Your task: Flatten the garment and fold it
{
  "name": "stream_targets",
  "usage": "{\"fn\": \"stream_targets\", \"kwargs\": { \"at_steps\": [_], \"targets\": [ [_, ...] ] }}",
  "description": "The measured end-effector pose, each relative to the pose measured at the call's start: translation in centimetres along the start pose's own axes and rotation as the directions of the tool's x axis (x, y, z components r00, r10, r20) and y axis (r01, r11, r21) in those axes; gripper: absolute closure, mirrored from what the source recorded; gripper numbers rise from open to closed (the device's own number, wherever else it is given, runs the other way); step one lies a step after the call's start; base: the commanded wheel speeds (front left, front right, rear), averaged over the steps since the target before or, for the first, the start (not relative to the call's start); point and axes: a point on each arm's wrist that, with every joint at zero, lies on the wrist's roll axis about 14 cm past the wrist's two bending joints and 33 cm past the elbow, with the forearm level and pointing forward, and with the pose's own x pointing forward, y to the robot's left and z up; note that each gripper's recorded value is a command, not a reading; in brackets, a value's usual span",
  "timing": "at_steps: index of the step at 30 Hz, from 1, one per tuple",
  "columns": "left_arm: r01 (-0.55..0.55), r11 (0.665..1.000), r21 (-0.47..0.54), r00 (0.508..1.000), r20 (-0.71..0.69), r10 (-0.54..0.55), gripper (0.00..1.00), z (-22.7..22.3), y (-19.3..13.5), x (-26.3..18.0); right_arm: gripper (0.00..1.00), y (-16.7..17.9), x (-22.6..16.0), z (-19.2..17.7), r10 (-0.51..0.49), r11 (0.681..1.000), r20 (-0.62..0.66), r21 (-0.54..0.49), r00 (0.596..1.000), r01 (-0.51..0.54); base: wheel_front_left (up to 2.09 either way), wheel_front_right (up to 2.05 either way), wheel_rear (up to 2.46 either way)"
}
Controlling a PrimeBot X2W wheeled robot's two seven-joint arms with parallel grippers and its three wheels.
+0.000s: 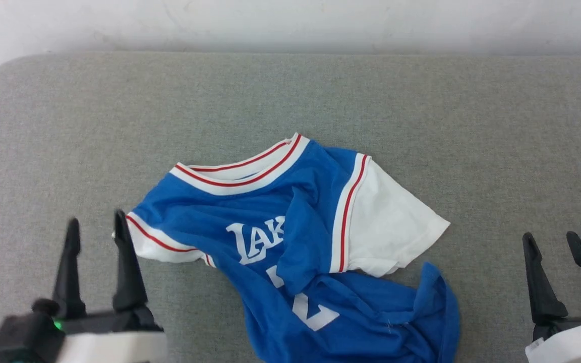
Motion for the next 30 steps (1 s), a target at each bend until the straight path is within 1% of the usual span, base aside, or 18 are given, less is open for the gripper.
{"fn": "stream_targets", "kwargs": {
  "at_steps": [3,6,10,12,14,16,18,20,21,26,28,30],
  "targets": [
    [0.010,1.000,0.024,0.999,-0.031,-0.009,0.00,-0.8,0.0,-1.3,0.00,0.1,-0.1,0.0,0.003,1.000,0.002,-0.004,1.000,-0.003,0.00,0.00,0.00],
    [0.018,0.999,0.031,1.000,-0.025,-0.017,0.00,-0.7,-0.1,-1.6,0.00,0.6,0.3,0.1,0.018,0.999,-0.006,-0.030,1.000,-0.018,0.00,0.00,0.00],
    [0.025,0.999,0.042,0.999,-0.022,-0.024,0.00,-0.7,-0.1,-1.6,0.00,2.1,1.9,0.8,0.056,0.996,-0.020,-0.074,0.998,-0.057,0.00,0.00,0.00],
    [0.026,0.999,0.036,0.999,-0.024,-0.025,0.00,-0.9,-0.2,-1.5,0.00,3.1,3.0,0.6,0.077,0.991,-0.061,-0.104,0.995,-0.083,0.00,0.00,0.00],
    [0.028,0.999,0.032,0.999,-0.026,-0.028,0.00,-1.1,-0.3,-1.3,0.00,4.0,4.0,-0.4,0.092,0.987,-0.140,-0.119,0.986,-0.108,0.00,0.00,0.00],
    [0.027,0.999,0.032,0.999,-0.036,-0.026,0.00,-1.5,-0.3,-1.1,0.00,4.8,4.8,-2.1,0.103,0.981,-0.250,-0.132,0.963,-0.140,0.00,0.00,0.00],
    [0.027,0.999,0.023,0.999,-0.044,-0.026,0.00,-1.9,-0.4,-0.9,0.00,5.5,5.4,-4.0,0.116,0.972,-0.361,-0.150,0.925,-0.181,0.00,0.00,0.00],
    [0.029,0.999,0.016,0.998,-0.058,-0.028,0.00,-2.4,-0.5,-0.8,0.00,5.8,6.0,-5.4,0.122,0.960,-0.443,-0.175,0.888,-0.220,0.00,0.00,0.00],
    [0.029,0.999,0.012,0.998,-0.061,-0.029,0.00,-2.7,-0.6,-0.6,0.00,5.8,6.4,-6.0,0.124,0.953,-0.473,-0.189,0.872,-0.238,0.00,0.00,0.00],
    [0.014,1.000,0.009,0.997,-0.081,-0.013,0.00,-3.6,-0.4,-0.2,0.00,5.7,8.4,-7.6,0.119,0.936,-0.547,-0.217,0.829,-0.277,0.00,0.00,0.00],
    [0.005,1.000,0.012,0.996,-0.093,-0.004,0.00,-4.0,-0.1,-0.2,0.00,5.5,8.7,-8.8,0.115,0.928,-0.590,-0.222,0.799,-0.298,0.00,0.00,0.00],
    [-0.003,1.000,0.016,0.995,-0.100,0.005,0.00,-4.3,0.2,-0.3,0.00,5.5,8.5,-10.4,0.115,0.922,-0.647,-0.214,0.754,-0.324,0.00,0.00,0.00]
  ]
}}
